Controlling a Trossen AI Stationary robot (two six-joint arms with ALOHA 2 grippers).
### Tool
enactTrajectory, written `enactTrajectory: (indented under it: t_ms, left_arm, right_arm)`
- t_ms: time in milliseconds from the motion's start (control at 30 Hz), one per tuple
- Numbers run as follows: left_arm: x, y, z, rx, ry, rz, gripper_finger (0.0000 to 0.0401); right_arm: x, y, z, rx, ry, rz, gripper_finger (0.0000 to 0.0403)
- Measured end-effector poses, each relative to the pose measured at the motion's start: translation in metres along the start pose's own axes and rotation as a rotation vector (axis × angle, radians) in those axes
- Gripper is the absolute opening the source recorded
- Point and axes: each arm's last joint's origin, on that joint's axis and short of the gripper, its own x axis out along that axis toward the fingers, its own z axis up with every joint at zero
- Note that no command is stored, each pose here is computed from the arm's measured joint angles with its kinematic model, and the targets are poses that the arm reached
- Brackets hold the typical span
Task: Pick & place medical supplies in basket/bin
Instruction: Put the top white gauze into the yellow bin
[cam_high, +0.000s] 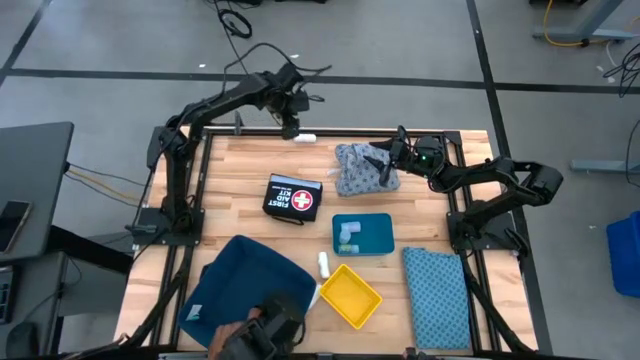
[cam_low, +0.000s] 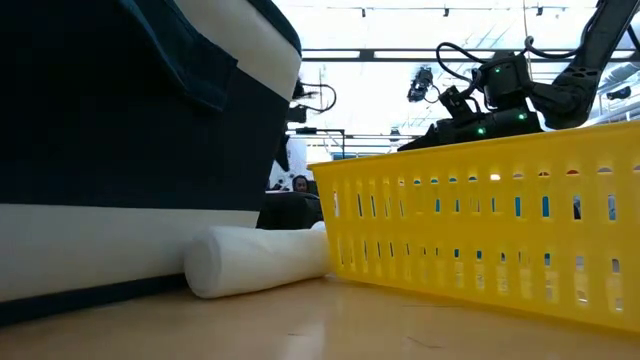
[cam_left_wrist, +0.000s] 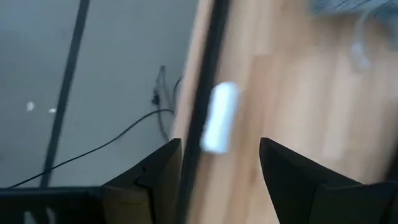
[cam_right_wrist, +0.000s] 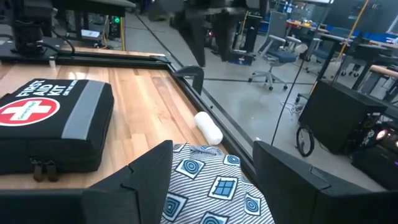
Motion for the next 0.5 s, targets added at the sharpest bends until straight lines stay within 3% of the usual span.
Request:
enactTrajectory:
  t_ms: [167, 400, 500]
  left_arm:
    - [0.013, 0.013, -0.012, 0.107, 0.040, -0.005, 0.0203]
    - [0.033, 0.009, -0.014, 0.425, -0.030, -0.133, 0.0203]
    - [0.045, 0.008, -0.015, 0.451, -0.037, -0.157, 0.0203]
  right_arm:
    - [0.000, 0.000, 0.000, 0.000, -0.001, 0.004, 0.0233]
    - [0.000, 0.000, 0.000, 0.000, -0.001, 0.004, 0.0233]
    - [0.000, 0.000, 0.000, 0.000, -0.001, 0.004, 0.0233]
